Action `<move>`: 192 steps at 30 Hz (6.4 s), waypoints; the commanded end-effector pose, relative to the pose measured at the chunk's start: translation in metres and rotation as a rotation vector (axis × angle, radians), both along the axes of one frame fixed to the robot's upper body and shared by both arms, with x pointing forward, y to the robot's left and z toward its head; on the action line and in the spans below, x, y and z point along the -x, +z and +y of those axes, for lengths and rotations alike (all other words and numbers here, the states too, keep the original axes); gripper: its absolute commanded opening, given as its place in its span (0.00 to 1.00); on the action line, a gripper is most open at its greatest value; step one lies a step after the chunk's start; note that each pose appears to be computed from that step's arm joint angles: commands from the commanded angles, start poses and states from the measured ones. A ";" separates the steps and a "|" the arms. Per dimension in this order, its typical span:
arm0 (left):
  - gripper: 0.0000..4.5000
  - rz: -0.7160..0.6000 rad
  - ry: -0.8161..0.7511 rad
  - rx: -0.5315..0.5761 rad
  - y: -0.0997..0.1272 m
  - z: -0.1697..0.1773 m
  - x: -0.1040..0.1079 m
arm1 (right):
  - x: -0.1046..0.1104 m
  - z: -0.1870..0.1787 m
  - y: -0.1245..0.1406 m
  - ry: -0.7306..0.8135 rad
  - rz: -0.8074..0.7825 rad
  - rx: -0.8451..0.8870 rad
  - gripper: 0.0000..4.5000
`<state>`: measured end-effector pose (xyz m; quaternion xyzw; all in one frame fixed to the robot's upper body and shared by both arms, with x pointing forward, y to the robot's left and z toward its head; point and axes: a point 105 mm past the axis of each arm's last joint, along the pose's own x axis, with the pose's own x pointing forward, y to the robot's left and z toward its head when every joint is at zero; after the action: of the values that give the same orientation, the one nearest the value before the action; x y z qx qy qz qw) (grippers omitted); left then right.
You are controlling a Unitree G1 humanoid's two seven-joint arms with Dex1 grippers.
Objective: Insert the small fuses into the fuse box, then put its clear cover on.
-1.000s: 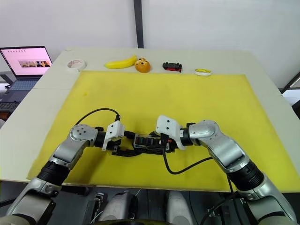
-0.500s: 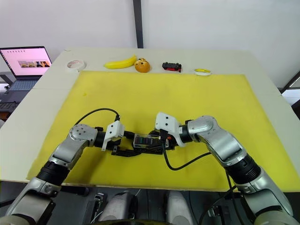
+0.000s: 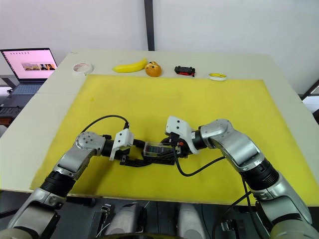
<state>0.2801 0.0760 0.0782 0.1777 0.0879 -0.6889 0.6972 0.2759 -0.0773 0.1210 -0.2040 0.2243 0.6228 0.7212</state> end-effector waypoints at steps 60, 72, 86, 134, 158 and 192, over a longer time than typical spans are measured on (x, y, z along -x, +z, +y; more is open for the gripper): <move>0.57 0.032 -0.082 -0.005 -0.011 -0.009 0.022 | 0.011 -0.006 -0.029 -0.082 -0.007 0.092 0.90; 0.57 0.037 -0.078 0.001 -0.011 -0.009 0.022 | 0.011 -0.016 -0.008 -0.090 -0.001 0.047 0.90; 0.57 0.040 -0.078 -0.003 -0.010 -0.009 0.020 | 0.023 -0.019 0.019 -0.068 -0.079 -0.049 0.90; 0.57 0.040 -0.081 -0.004 -0.012 -0.011 0.021 | 0.023 0.013 0.022 -0.031 -0.129 -0.086 0.90; 0.57 0.044 -0.082 -0.001 -0.012 -0.012 0.020 | 0.023 0.004 0.011 -0.032 -0.119 -0.046 0.38; 0.57 0.042 -0.083 0.004 -0.011 -0.012 0.023 | 0.016 -0.014 -0.016 -0.015 -0.059 -0.010 0.38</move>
<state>0.2713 0.0721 0.0761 0.1705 0.0821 -0.6940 0.6947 0.2591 -0.0803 0.1223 -0.2122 0.1593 0.6246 0.7345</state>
